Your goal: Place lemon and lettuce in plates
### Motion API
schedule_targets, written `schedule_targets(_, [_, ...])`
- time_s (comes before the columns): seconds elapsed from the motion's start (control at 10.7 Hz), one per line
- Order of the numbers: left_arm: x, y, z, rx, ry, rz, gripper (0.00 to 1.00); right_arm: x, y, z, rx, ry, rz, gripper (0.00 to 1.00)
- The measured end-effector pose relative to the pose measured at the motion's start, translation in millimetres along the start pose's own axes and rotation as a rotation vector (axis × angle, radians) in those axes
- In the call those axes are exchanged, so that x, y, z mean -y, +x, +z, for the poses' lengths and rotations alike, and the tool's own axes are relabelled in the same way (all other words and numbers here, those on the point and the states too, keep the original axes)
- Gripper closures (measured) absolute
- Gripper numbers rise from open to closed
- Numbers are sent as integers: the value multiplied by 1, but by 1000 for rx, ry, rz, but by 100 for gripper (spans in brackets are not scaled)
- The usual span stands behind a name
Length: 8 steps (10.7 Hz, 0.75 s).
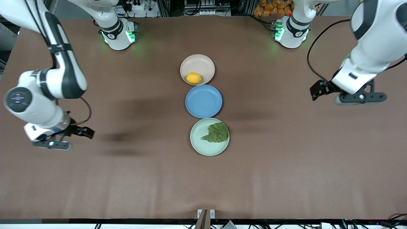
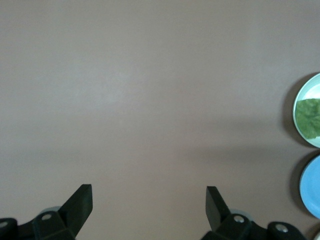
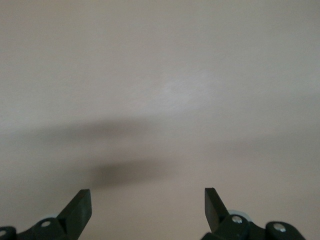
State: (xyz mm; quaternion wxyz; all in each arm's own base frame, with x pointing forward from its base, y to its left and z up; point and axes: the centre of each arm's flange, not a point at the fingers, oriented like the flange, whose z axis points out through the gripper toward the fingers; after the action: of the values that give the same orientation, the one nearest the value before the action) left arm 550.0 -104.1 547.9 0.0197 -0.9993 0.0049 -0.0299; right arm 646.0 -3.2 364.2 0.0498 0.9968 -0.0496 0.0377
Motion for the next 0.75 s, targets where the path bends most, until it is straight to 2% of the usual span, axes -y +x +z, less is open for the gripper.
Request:
schedule_targets(0.19, [4,-7,-21,73,10,29,0,-38,12,-11,-29,-23,-22,0])
schedule_targets(0.37, [2,-5,-44,76,-25,26,0,-55,20,-25,-43,-36,-27,0])
schedule_targets(0.65, [8,0,-58,55,-46,34,0,-60,23,-80,23,-50,-24,0])
schedule_targets(0.75, [8,0,-63,44,-48,35,0,-66,19,-108,36,-33,-13,0])
